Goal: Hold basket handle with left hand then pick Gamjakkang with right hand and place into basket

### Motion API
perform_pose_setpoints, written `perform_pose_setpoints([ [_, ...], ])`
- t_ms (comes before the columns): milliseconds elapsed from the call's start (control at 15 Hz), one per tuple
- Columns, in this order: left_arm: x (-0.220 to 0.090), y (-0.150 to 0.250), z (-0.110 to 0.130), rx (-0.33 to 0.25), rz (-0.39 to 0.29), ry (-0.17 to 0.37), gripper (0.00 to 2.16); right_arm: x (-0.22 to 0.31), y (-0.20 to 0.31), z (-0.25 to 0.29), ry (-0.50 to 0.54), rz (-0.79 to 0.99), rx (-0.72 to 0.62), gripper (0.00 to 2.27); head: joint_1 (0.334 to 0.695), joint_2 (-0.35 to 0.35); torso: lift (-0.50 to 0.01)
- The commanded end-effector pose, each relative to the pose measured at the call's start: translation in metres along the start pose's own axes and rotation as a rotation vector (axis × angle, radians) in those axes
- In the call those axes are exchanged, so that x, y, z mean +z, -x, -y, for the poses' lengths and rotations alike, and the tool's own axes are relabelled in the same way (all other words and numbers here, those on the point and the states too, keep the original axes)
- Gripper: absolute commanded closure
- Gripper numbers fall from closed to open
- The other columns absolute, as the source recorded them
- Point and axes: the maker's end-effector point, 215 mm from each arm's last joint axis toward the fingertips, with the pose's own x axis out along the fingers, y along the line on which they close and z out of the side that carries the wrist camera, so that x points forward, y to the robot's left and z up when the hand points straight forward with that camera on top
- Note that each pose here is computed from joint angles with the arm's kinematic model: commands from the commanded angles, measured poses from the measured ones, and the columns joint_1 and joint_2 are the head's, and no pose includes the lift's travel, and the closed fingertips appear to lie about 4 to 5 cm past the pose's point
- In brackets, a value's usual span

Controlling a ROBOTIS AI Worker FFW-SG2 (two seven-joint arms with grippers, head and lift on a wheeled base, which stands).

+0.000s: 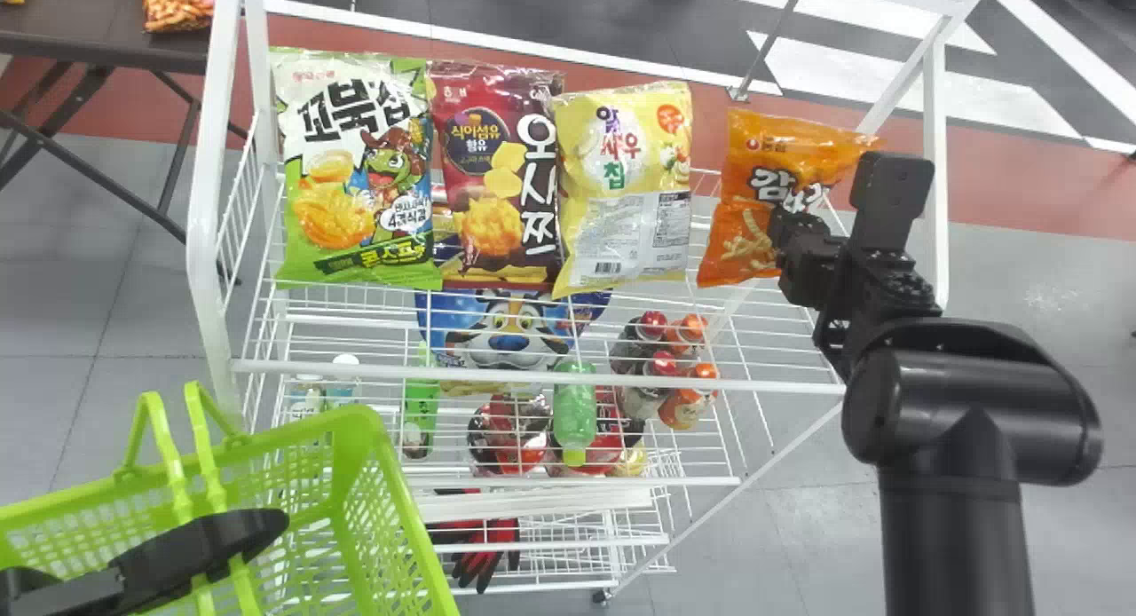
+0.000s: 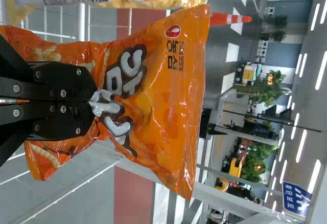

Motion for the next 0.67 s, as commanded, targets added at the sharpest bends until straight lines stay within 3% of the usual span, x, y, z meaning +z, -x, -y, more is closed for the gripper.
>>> perform_pose_setpoints([
  [0, 0.0, 0.0, 0.001, -0.005, 0.002, 0.001, 2.15, 0.008, 0.026, -0.01, 0.005, -0.013, 0.004, 2.25, 0.695, -0.35, -0.017],
  [267, 0.0, 0.0, 0.002, -0.009, 0.003, 0.004, 2.15, 0.005, 0.075, -0.019, -0.002, -0.129, 0.02, 2.25, 0.695, -0.35, -0.017],
  [600, 0.002, 0.002, 0.002, -0.015, 0.009, 0.007, 2.15, -0.031, 0.146, -0.079, -0.007, -0.303, 0.195, 2.25, 0.695, -0.35, -0.017],
])
